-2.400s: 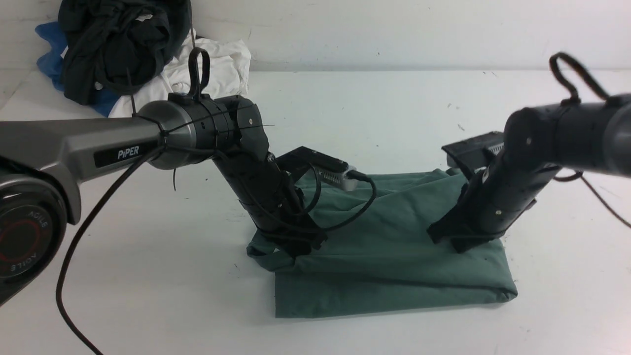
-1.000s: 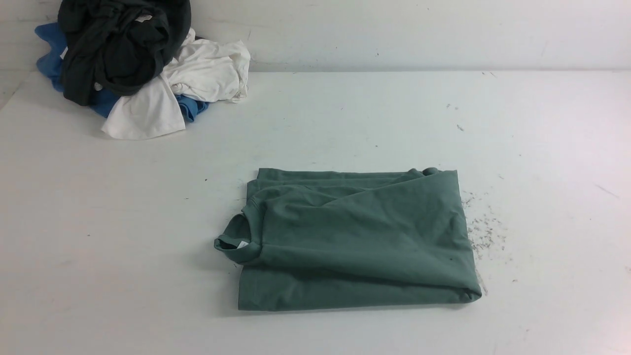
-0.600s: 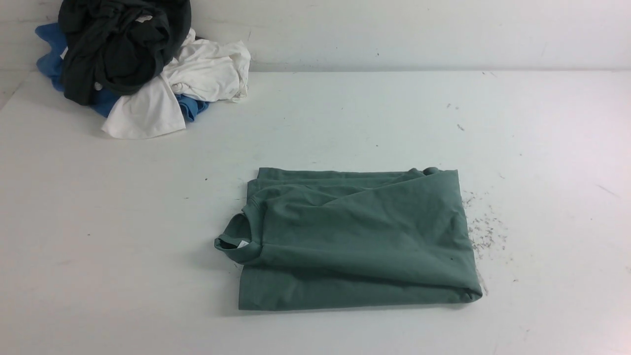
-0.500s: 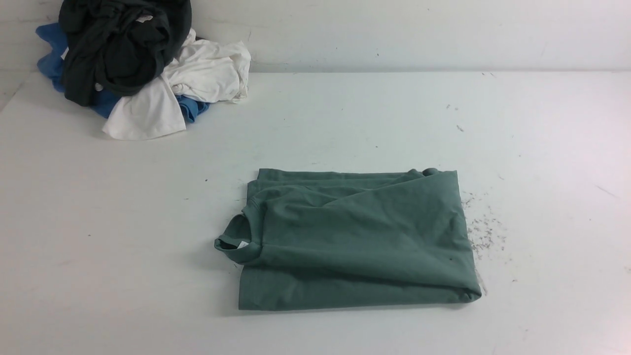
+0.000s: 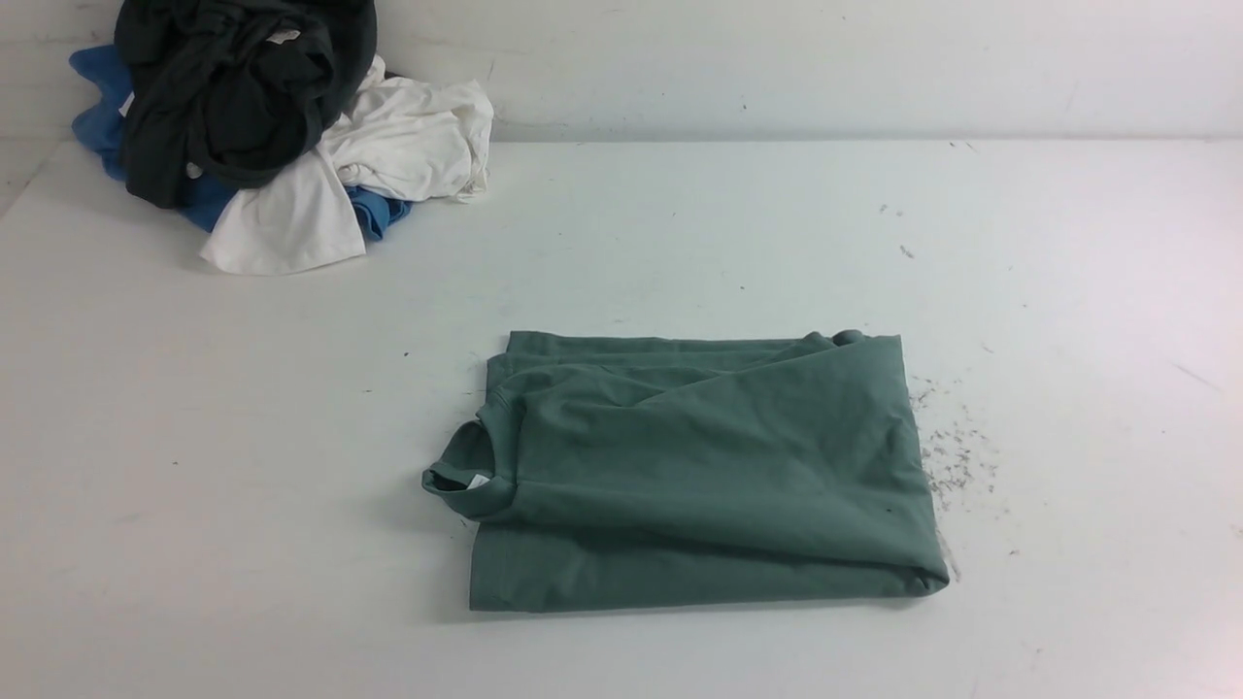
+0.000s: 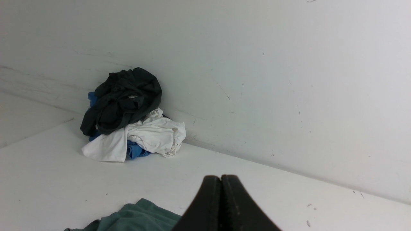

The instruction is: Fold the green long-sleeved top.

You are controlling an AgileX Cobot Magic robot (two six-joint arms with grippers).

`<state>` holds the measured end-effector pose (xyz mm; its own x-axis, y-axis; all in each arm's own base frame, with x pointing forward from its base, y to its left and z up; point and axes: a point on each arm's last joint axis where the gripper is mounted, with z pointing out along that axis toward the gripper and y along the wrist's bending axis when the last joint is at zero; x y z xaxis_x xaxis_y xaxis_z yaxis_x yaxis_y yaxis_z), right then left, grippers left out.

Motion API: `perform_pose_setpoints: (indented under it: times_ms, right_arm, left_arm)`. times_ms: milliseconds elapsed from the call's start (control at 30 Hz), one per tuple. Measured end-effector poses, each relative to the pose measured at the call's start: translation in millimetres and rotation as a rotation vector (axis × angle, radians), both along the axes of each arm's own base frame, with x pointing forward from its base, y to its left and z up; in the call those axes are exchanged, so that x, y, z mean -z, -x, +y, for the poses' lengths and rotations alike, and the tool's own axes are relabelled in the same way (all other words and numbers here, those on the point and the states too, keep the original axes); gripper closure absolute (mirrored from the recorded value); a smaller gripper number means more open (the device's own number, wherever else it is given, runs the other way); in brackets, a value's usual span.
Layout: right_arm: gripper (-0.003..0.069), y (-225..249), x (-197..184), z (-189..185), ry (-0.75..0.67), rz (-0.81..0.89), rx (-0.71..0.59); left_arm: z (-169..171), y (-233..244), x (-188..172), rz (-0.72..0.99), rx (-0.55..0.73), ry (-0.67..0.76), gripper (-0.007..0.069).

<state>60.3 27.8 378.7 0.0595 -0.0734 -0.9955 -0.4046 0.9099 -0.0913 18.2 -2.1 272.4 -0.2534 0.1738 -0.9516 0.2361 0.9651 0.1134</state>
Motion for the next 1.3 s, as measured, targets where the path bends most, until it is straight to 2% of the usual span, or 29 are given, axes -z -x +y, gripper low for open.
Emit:
perform_pose_setpoints:
  times_ms: [433,567,733,900,1000,1300]
  right_arm:
    - [0.0673,-3.1,10.8,0.9,-0.001,0.003,0.004]
    - [0.0673,-8.5,55.7,-3.0,-0.049,0.014,0.078]
    - [0.0673,-7.5,117.6,-17.7,-0.061,0.020,0.271]
    - [0.0673,-0.1,181.3,-29.4,-0.085,0.126,0.446]
    - [0.0673,3.9,190.9,-32.3,-0.095,0.160,0.497]
    - [0.0673,5.1,196.7,-31.0,-0.081,0.228,0.475]
  left_arm:
    - [0.0,0.0,0.0,0.000,0.000,0.000,0.0632]
    - [0.0,0.0,0.0,0.000,0.000,0.000,0.0632]
    - [0.0,0.0,0.0,0.000,0.000,0.000,0.0632]
    - [0.0,0.0,0.0,0.000,0.000,0.000,0.0632]
    - [0.0,0.0,0.1,0.001,0.000,0.000,0.0632]
    - [0.0,0.0,0.1,0.001,0.000,0.000,0.0632]
